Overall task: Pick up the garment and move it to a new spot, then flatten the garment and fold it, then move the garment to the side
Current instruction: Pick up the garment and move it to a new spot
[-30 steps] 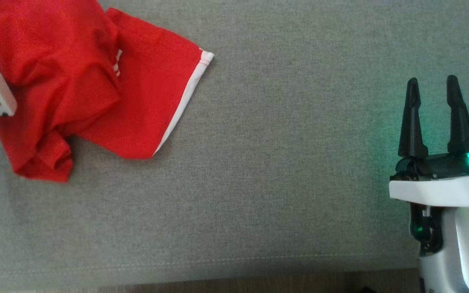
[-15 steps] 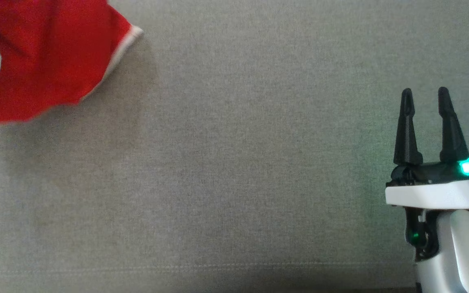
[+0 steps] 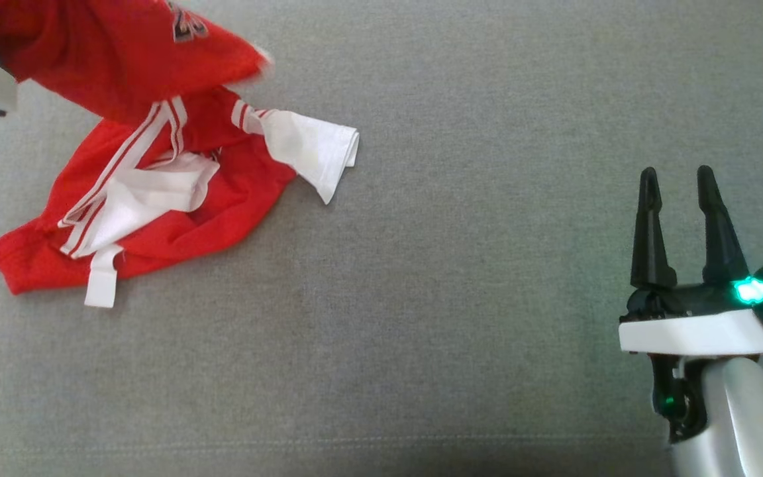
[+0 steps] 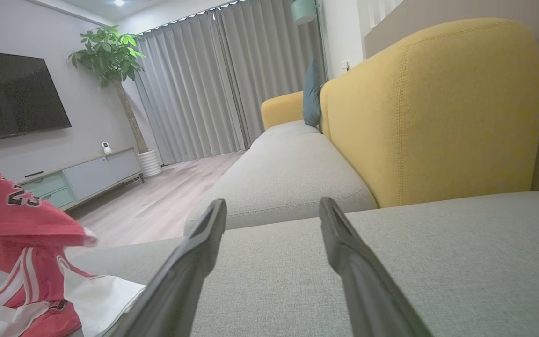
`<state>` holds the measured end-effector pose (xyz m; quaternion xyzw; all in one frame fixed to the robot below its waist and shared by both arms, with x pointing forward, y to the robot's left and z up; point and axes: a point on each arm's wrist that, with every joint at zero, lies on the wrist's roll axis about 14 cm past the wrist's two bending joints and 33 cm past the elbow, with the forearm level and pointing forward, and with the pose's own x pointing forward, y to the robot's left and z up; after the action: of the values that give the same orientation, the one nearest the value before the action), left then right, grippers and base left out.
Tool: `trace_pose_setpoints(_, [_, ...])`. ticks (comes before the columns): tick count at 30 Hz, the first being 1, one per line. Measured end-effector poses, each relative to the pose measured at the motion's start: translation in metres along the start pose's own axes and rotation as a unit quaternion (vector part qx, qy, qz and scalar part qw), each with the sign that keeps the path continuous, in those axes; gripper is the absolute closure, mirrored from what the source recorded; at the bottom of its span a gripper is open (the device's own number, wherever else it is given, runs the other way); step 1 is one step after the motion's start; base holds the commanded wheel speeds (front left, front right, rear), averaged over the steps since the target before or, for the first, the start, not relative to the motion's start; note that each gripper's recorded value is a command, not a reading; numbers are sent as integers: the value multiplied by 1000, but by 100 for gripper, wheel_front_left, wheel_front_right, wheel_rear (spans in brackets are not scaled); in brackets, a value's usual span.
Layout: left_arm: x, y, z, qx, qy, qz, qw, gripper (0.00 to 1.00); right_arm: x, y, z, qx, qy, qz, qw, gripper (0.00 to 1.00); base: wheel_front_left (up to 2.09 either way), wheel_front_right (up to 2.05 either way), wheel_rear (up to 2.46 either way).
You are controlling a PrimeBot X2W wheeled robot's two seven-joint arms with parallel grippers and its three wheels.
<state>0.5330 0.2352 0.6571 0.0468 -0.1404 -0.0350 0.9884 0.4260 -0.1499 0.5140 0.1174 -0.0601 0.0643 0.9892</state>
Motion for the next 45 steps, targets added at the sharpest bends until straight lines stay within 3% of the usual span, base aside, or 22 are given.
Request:
trace_pose_setpoints(7, [-5, -15, 53, -17, -73, -8, 997, 100, -4, 1, 9, 1, -10, -1, 1000, 0, 0, 0, 0])
trace_pose_setpoints(13, [-9, -59, 65, -31, -78, -65, 994, 100, -11, -6, 18, 0, -20, -12, 1000, 0, 0, 0, 0])
trace_pose_setpoints(23, [-9, -181, 79, -106, -88, -194, 971, 100, -35, -34, 41, -10, -43, -57, 997, 0, 0, 0, 0])
trace_pose_setpoints(35, [-24, -357, 42, -192, -21, -357, 914, 100, -76, -91, 66, -22, -68, -156, 985, 0, 0, 0, 0])
trace_pose_setpoints(37, [-27, -380, 29, -190, -9, -374, 908, 0, -81, -98, 70, -24, -72, -169, 983, 0, 0, 0, 0])
trace_pose_setpoints(41, [-27, -400, 2, -188, 14, -384, 904, 0, -85, -106, 71, -28, -71, -183, 980, 0, 0, 0, 0])
trace_pose_setpoints(45, [-23, -401, -32, -189, 39, -372, 908, 0, -86, -113, 67, -32, -62, -194, 978, 0, 0, 0, 0])
